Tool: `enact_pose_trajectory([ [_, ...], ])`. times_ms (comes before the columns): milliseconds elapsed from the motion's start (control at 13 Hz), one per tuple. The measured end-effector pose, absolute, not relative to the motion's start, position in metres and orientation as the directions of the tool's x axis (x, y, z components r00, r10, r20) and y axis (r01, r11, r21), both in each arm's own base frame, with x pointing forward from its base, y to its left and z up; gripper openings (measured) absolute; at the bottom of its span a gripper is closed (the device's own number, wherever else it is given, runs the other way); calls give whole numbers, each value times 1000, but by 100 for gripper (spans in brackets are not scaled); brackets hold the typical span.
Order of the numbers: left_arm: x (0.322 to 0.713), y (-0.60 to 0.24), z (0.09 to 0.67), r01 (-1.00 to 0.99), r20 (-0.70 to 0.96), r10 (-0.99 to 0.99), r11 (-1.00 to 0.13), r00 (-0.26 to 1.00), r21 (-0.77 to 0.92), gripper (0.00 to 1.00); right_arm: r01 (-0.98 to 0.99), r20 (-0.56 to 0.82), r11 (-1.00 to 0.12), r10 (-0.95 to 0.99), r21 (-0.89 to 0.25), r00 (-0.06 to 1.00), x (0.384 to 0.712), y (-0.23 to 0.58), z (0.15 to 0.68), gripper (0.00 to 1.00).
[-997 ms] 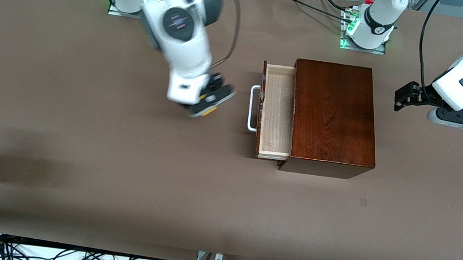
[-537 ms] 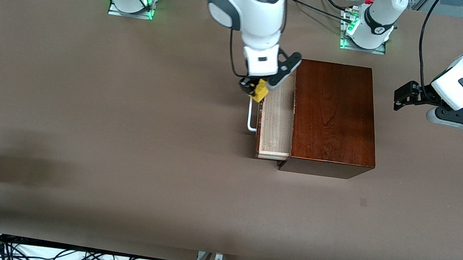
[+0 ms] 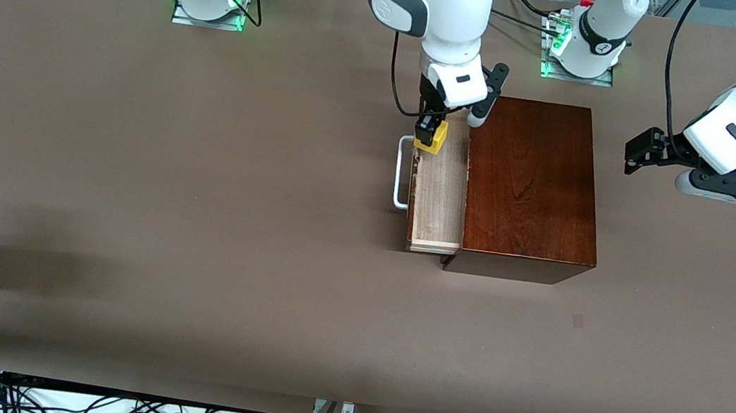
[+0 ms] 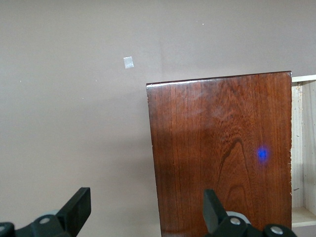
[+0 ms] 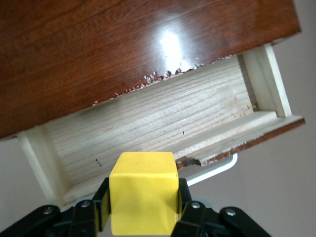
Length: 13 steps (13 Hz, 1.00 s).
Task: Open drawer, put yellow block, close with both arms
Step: 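Carry the yellow cube with the right gripper over the open drawer, then lower the cube into the drawer, open the right gripper and withdraw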
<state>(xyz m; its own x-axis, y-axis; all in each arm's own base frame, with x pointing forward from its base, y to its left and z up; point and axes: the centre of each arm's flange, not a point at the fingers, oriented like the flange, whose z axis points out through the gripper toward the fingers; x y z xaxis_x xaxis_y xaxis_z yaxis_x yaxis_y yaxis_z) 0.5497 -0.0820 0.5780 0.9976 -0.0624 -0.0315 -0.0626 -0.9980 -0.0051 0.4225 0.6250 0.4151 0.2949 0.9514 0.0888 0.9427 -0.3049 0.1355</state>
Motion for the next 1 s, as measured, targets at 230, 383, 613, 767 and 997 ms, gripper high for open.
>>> enact_pose_trajectory([
  [230,550,-82,578,-63,-32,-62,-998,998,-5,100,954,72,-254,967,159,245,427,627,407,55],
  [383,549,-82,578,-63,-33,-62,-998,997,-5,100,959,73,-231,972,166,221,424,632,404,55],
  [613,549,-82,578,-63,-34,-62,-998,997,-5,100,962,84,-216,975,168,205,424,641,397,55],
  [767,549,-82,578,-63,-38,-63,-998,997,-6,100,961,110,-214,974,173,197,424,648,397,55],
  [997,549,-82,578,-63,-40,-63,-998,997,-6,100,962,143,-207,973,179,183,425,656,385,55],
])
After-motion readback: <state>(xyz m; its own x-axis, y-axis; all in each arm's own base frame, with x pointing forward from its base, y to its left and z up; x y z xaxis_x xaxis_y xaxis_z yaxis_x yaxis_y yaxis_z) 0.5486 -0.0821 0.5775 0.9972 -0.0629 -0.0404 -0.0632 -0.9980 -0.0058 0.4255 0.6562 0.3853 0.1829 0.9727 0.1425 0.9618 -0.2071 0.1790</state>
